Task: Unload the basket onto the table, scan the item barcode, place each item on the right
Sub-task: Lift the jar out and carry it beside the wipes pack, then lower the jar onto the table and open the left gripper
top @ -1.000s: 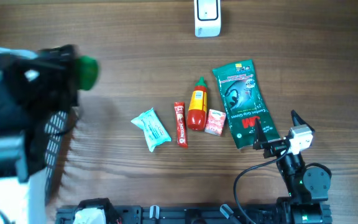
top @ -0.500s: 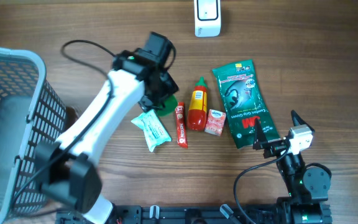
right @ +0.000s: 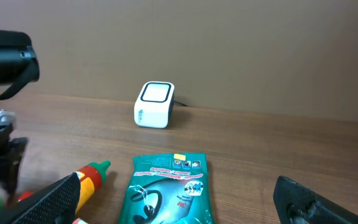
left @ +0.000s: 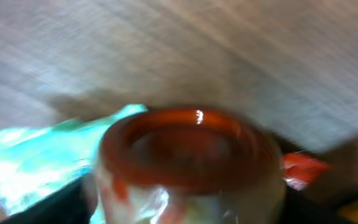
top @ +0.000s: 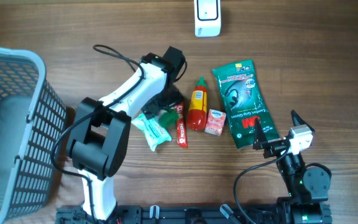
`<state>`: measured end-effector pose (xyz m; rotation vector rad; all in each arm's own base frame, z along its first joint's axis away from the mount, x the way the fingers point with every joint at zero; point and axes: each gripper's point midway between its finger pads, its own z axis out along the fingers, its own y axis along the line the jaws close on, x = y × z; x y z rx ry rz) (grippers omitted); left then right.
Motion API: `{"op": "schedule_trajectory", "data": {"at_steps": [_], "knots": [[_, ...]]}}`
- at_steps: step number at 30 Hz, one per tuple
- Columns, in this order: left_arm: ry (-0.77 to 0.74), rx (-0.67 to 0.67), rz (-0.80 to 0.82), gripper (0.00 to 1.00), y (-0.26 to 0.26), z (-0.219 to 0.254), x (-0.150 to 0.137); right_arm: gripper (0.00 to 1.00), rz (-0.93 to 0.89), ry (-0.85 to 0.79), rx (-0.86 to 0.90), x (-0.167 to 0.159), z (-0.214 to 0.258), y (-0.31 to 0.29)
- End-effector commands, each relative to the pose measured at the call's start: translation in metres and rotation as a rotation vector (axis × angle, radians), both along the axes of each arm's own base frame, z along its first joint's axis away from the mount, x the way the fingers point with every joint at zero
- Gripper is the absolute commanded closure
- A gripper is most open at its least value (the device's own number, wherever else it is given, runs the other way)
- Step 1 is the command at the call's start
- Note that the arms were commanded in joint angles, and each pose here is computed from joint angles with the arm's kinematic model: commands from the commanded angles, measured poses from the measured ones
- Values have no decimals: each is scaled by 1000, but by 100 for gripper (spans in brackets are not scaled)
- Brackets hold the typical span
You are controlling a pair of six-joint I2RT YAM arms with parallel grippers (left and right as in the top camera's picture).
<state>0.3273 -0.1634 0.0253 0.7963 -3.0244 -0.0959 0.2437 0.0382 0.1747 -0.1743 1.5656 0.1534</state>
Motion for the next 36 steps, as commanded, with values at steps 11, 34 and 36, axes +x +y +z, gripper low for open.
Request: {"op": "schedule_trajectory", "data": {"at_steps": [11, 34, 36], "knots": [[-146, 10, -6, 0, 9, 52, 12, 0, -12, -12, -10, 0, 2, -2], [-31, 420, -37, 0, 143, 160, -126, 0, -12, -12, -10, 0, 2, -2], [-1, 436, -43, 0, 151, 152, -140, 0, -12, -12, -10, 0, 2, -2]]}}
